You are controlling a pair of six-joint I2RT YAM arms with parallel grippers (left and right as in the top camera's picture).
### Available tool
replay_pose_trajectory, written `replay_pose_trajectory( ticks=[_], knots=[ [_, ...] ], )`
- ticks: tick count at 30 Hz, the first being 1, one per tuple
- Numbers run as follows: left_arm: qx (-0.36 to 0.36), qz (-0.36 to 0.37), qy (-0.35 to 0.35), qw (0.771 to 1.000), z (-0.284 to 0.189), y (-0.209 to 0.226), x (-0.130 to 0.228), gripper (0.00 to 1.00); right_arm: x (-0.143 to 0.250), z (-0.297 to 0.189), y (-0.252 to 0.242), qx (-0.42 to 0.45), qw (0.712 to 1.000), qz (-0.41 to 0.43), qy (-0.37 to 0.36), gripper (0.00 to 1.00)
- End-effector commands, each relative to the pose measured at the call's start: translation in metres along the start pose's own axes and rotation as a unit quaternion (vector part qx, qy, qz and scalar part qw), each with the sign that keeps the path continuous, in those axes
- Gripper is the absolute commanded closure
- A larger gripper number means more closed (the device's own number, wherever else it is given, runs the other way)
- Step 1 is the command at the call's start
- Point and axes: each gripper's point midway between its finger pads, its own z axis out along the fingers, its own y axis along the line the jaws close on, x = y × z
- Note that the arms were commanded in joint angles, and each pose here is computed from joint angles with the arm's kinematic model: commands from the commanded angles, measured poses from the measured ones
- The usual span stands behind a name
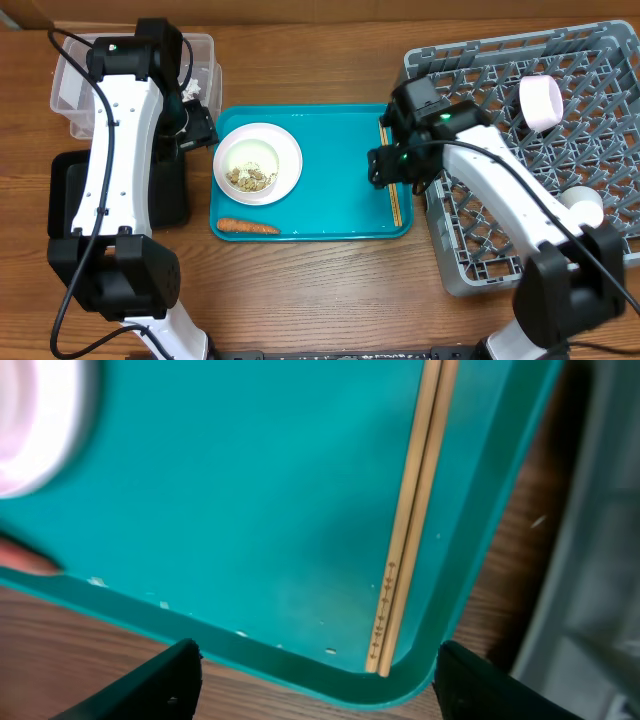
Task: Sort waste into correct bins and load items into the dishwasher
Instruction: 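Reach the right gripper to the chopsticks and grasp them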
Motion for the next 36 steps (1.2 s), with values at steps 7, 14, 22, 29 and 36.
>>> replay_pose_trajectory(
  ticks=[7,14,22,29,36],
  knots=[
    [0.018,-0.025,-0.118,0.993,-0.080,0.030,0.025,0.27,-0.013,0.030,0.003,0.005,1.000,-0.008,-0.006,0.25],
    [0.032,-0.026,-0.154,0.987,-0.101,0.036,0.038,0.24,-0.014,0.048,0.000,0.008,1.000,-0.006,0.008,0.26],
    [0.005,-0.006,-0.080,0.997,-0.038,0.037,0.052,0.25,-0.007,0.071,-0.006,0.014,0.999,-0.001,0.033,0.26],
    [0.033,0.026,-0.036,0.998,0.009,0.022,0.065,0.25,-0.001,0.083,-0.010,0.017,0.999,0.003,0.051,0.27],
    [0.062,0.044,-0.030,0.997,0.026,0.010,0.065,0.25,0.008,0.097,-0.014,0.019,0.998,0.006,0.064,0.26]
  ],
)
